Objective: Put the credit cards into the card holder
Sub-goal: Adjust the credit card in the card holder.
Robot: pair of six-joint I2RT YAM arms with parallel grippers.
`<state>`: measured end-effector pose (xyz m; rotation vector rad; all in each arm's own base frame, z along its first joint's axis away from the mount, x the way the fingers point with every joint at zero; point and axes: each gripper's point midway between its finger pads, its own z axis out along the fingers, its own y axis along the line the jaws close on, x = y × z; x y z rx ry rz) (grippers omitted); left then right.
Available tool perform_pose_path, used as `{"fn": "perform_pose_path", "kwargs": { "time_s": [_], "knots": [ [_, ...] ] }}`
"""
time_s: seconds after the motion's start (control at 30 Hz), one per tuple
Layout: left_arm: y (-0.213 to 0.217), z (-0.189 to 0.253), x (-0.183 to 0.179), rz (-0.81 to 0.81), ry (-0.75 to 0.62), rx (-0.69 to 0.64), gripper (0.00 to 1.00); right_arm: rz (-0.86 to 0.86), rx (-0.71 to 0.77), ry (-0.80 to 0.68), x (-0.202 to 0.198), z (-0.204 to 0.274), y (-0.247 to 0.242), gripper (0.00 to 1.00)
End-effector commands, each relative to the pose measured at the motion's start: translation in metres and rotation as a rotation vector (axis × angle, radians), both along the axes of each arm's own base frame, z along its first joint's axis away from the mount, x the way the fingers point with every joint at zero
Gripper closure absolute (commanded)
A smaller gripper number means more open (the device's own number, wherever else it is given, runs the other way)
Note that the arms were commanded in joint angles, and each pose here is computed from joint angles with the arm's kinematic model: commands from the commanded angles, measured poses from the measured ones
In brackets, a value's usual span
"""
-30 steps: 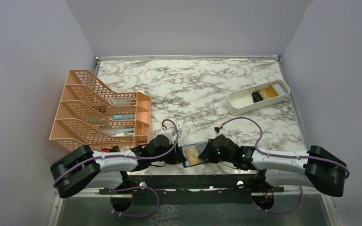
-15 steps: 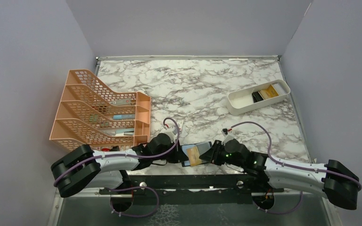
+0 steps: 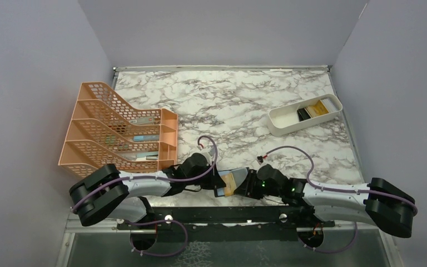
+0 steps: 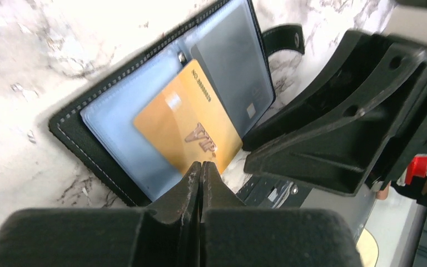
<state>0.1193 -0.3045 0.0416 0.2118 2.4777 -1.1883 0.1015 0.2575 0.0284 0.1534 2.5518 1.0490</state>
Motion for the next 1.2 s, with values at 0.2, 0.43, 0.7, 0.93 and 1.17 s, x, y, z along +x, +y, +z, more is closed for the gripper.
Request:
{"fn": "perform_pose_path", "kwargs": {
  "time_s": [0.2, 0.43, 0.7, 0.93, 1.17],
  "knots": [
    [0.003, 0.021, 0.056, 0.074, -0.092, 0.043, 0.90, -0.102, 0.148, 0.081, 0.001, 0.009, 0.024, 0.65],
    [0.006, 0.000, 0.076, 0.073, -0.097, 0.137, 0.84, -0.155, 0.153, 0.136, 0.001, 0.004, 0.034, 0.65],
    [0.009, -0.009, 0.074, 0.073, -0.074, 0.151, 0.87, -0.223, 0.166, 0.132, 0.009, 0.002, 0.033, 0.65],
    [0.011, -0.008, 0.067, 0.070, -0.056, 0.131, 0.88, -0.246, 0.195, 0.140, 0.014, 0.008, 0.040, 0.66],
    [0.010, -0.004, 0.064, 0.067, -0.049, 0.112, 0.88, -0.217, 0.159, 0.161, 0.007, 0.003, 0.043, 0.66]
  ]
}}
